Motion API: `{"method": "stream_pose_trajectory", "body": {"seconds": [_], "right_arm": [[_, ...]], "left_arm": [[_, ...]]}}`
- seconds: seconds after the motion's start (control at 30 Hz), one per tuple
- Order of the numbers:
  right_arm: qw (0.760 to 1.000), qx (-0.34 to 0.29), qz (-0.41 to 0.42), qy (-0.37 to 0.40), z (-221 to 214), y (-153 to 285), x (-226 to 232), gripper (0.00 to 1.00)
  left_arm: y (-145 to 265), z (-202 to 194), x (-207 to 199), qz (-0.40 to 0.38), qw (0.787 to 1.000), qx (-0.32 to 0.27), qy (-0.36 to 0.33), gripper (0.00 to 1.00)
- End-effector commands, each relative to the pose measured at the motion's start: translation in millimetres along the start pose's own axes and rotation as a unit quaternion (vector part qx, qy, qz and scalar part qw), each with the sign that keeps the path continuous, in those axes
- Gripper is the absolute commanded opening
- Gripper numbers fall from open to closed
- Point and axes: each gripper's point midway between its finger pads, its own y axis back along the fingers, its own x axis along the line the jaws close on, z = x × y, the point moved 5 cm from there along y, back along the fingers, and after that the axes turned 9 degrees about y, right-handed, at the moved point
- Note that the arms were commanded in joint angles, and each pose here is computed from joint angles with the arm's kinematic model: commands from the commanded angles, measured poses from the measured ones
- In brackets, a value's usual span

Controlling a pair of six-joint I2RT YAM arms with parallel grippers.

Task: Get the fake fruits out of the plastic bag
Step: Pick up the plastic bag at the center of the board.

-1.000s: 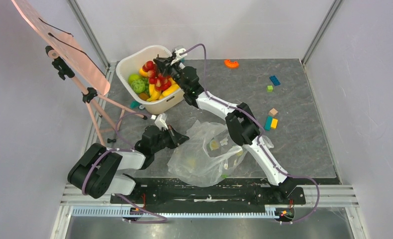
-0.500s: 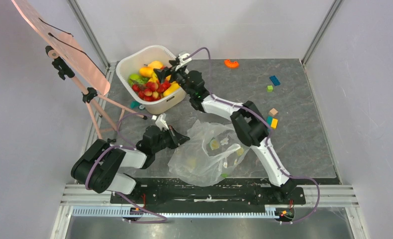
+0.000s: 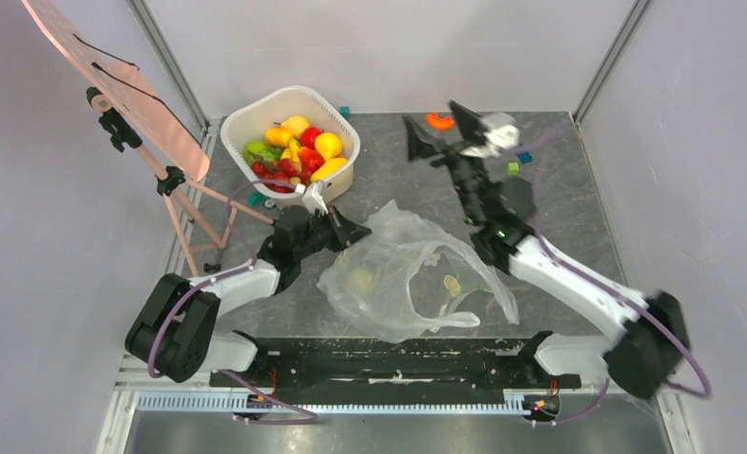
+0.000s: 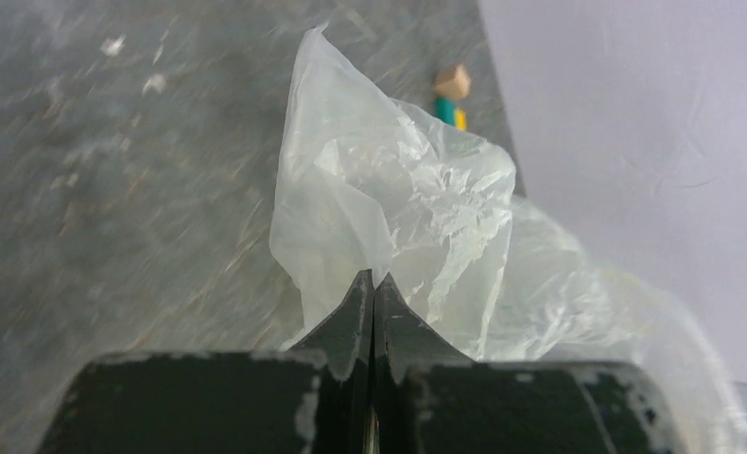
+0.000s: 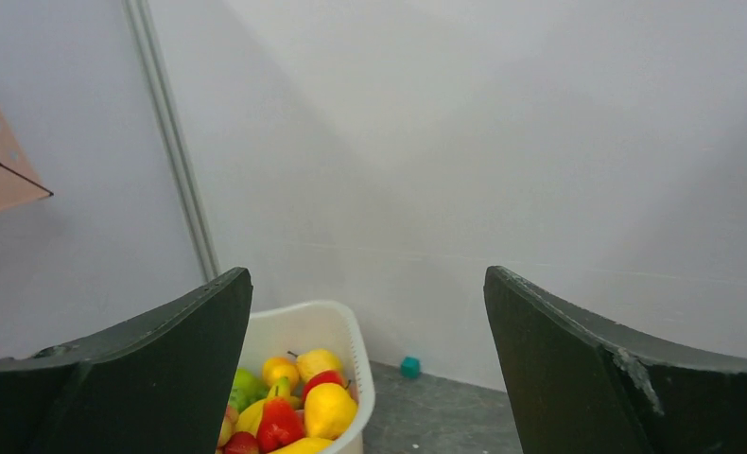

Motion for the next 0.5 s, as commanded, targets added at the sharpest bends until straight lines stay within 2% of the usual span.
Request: {"method": "stream_pose_trajectory", "body": {"seconds": [0.0, 0.2, 0.33, 0.47], "right_arm": [[0.995, 0.058, -0.073, 0.038, -4, 73, -40, 0.95], [0.989, 0.075, -0.118, 0.04, 11, 139, -71, 0.94], [0.986, 0.087, -0.137, 0.045, 16, 159, -82, 0.94], [0.983, 0.093, -0.148, 0.048, 15, 168, -87, 0.94]], "left_arm": [[-11, 19, -41, -0.05, 0.997, 0.034, -0.048, 0.02], [-24, 26, -93, -0.123, 0.986, 0.082, -0.077, 0.02], [-24, 20, -123, -0.138, 0.979, 0.096, -0.119, 0.02], [-26, 17, -129, -0.135, 0.977, 0.099, -0.129, 0.02]]}}
